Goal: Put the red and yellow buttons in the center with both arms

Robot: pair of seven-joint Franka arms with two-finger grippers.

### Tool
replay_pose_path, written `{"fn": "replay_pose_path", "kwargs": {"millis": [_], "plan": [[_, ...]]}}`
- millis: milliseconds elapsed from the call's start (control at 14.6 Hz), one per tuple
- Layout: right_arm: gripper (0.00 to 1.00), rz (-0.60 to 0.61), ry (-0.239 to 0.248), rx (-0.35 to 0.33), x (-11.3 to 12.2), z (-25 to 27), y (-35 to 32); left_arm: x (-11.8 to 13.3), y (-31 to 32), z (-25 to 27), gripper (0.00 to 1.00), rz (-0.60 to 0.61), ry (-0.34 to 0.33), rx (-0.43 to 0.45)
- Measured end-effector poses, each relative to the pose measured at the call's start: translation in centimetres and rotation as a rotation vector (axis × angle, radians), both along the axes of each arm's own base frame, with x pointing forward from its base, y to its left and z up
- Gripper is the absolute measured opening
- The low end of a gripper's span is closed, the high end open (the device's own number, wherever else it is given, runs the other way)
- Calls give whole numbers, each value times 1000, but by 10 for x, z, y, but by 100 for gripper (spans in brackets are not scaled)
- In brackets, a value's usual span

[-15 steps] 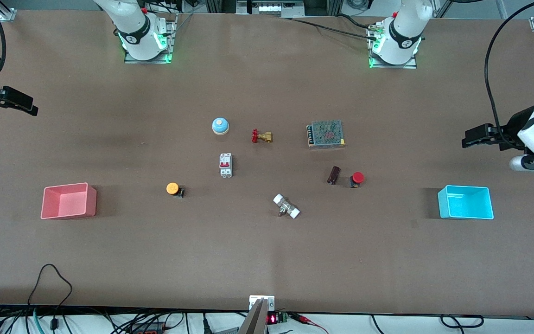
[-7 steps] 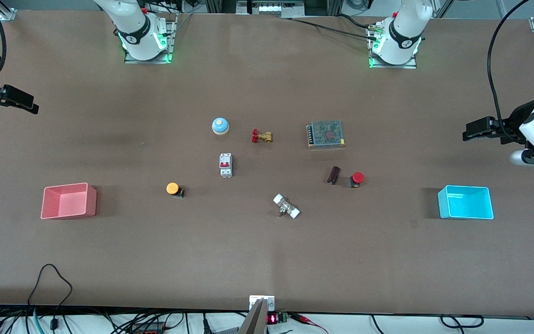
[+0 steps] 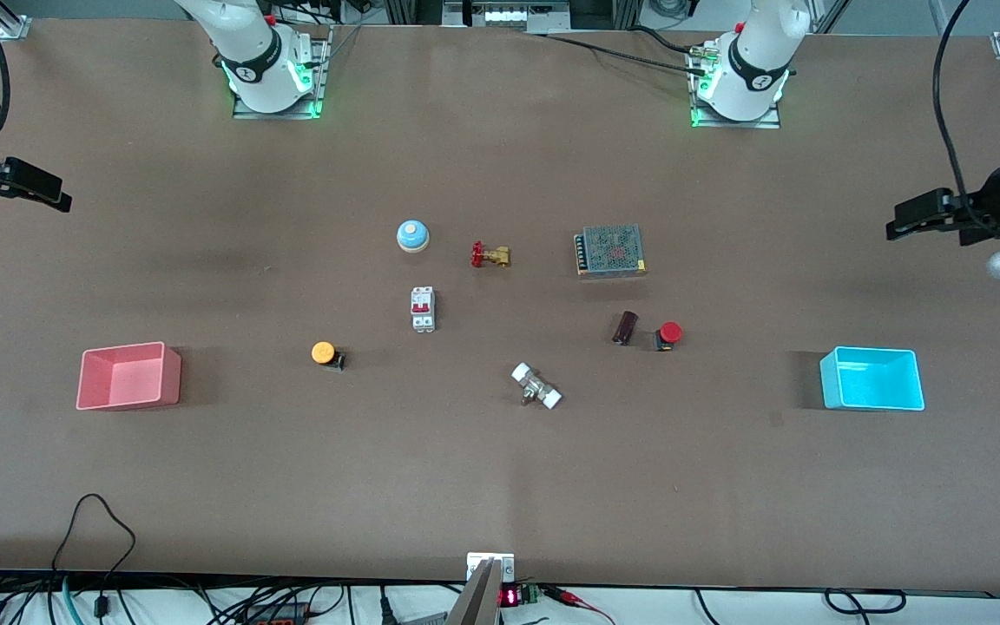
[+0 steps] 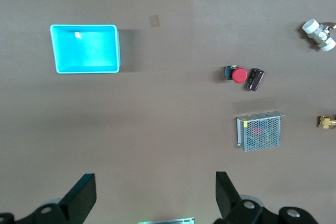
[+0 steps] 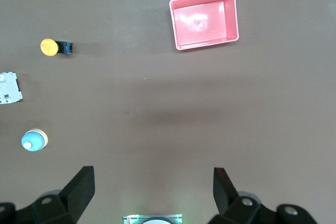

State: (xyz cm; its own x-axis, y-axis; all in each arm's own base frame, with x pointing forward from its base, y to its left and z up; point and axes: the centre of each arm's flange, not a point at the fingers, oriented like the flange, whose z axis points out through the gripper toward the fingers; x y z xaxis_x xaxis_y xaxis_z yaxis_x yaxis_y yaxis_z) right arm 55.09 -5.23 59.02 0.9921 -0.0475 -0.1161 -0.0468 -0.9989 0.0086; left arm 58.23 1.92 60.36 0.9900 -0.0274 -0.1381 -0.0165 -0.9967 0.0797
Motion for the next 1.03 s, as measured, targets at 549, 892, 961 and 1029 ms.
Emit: {"fn": "replay_pose_path", "kwargs": {"millis": [549,892,961,1029], "plan": [[100,-1,-3,0,-1,2,0,-23,5,26,100,4,-31,21],[100,-1,3,0,-2,2,0,-35,3,46,100,-8,-64,74],[100,-1,3,1,-2,2,0,-36,3,47,100,-7,-66,83],[100,-1,4,1,-2,2,0,-36,3,48,100,-1,-67,90]]}}
